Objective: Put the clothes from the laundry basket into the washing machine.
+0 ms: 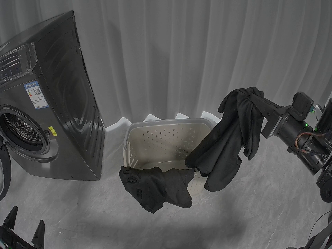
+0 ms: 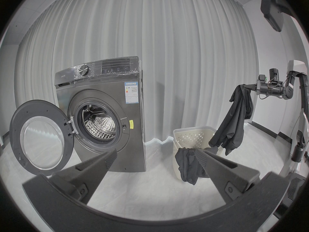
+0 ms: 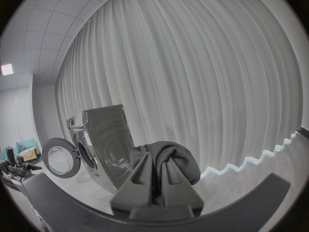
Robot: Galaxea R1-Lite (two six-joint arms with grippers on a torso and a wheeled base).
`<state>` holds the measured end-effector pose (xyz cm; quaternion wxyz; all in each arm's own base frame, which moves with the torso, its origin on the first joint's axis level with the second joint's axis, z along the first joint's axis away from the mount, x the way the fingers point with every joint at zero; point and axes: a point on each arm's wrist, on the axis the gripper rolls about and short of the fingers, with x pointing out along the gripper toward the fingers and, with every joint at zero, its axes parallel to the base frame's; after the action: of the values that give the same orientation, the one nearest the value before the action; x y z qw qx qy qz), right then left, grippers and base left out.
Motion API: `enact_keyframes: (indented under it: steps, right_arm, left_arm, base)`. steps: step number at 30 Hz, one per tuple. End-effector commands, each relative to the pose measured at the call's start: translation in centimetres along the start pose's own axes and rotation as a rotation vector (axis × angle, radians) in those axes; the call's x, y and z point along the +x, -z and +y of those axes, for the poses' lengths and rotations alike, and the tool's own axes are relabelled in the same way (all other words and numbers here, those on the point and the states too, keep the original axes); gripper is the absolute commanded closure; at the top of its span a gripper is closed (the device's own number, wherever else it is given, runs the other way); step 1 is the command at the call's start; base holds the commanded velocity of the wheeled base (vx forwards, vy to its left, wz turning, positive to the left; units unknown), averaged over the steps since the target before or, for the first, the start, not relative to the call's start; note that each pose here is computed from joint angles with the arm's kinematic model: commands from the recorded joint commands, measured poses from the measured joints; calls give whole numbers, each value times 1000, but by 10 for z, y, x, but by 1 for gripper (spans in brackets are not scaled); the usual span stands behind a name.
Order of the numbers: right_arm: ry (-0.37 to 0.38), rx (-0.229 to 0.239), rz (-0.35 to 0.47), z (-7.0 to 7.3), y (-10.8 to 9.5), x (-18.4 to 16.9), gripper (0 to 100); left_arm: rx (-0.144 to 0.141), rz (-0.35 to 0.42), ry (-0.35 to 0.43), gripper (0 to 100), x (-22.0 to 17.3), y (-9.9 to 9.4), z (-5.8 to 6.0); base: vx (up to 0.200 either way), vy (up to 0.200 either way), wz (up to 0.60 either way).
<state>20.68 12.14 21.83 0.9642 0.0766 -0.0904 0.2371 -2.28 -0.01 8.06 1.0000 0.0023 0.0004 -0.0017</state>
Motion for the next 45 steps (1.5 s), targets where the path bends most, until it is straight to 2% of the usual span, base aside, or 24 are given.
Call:
enact_keyframes:
  steps: [1,4,9,24,45]
  right_arm:
    - [22,-8,11,-2,3,1,100]
    - [117,-26,17,-5,4,1,100]
    - [175,-51,39,-11,6,0,100]
    - [164,-44,23,-11,2,1,100]
    - [116,-27,-12,0,-5,3,100]
  left_arm:
    - [0,-1,-2,0,0,5,0]
    - [0,-1,0,0,0,5,0]
    - [0,-1,1,0,0,5,0]
    - [0,-1,1,0,0,5,0]
    - [0,-1,1,0,0,5,0]
  base:
    - [0,0,0]
    - [0,0,0]
    - [0,160,0]
    - [0,200,0]
    - [0,200,0]
